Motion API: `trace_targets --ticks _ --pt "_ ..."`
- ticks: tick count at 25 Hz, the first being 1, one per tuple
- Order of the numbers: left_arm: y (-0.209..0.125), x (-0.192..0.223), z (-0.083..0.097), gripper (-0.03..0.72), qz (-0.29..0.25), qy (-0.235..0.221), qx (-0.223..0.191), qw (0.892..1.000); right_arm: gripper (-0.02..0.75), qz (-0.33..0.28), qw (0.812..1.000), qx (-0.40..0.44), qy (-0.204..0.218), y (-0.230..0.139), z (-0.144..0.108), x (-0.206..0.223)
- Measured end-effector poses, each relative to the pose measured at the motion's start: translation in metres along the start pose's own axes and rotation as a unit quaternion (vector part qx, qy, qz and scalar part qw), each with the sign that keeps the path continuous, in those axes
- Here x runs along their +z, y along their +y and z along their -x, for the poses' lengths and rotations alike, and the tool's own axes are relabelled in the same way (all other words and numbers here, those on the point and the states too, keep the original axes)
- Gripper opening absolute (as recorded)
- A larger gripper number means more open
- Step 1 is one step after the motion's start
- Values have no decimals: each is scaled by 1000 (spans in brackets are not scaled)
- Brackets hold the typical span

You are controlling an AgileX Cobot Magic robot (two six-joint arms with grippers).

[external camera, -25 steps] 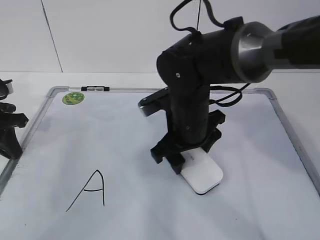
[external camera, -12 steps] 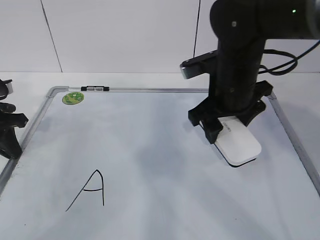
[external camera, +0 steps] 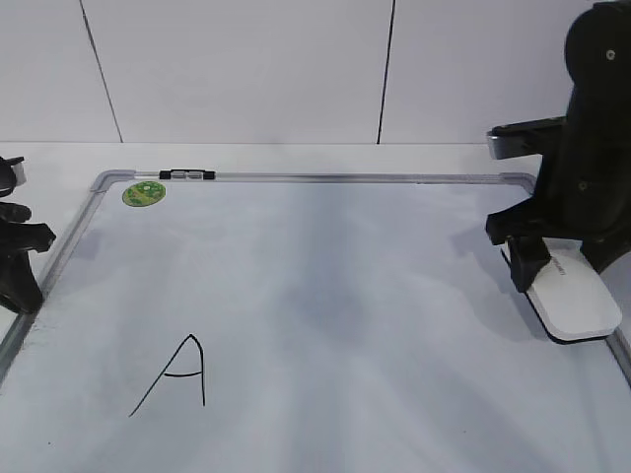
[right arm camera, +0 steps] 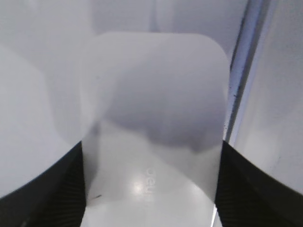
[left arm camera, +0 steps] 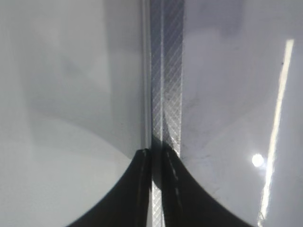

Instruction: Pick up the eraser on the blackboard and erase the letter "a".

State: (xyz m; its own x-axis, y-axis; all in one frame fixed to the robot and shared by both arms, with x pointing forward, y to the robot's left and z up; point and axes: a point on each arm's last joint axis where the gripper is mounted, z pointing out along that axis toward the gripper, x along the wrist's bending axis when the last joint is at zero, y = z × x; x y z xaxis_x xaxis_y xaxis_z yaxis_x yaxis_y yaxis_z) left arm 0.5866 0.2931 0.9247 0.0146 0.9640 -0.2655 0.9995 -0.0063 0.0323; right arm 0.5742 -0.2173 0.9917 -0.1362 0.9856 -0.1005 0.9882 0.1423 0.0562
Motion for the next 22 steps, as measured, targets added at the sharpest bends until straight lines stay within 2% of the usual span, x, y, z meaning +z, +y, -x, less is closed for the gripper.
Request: trace_targets --ticks 8,15,22 --pt "0 0 0 40 0 0 0 1000 570 24 997 70 9 3 37 14" --pt "0 0 0 41 0 0 0 1000 570 36 996 78 14 5 39 14" --pt "0 0 0 43 0 0 0 1000 570 12 997 78 12 4 38 23"
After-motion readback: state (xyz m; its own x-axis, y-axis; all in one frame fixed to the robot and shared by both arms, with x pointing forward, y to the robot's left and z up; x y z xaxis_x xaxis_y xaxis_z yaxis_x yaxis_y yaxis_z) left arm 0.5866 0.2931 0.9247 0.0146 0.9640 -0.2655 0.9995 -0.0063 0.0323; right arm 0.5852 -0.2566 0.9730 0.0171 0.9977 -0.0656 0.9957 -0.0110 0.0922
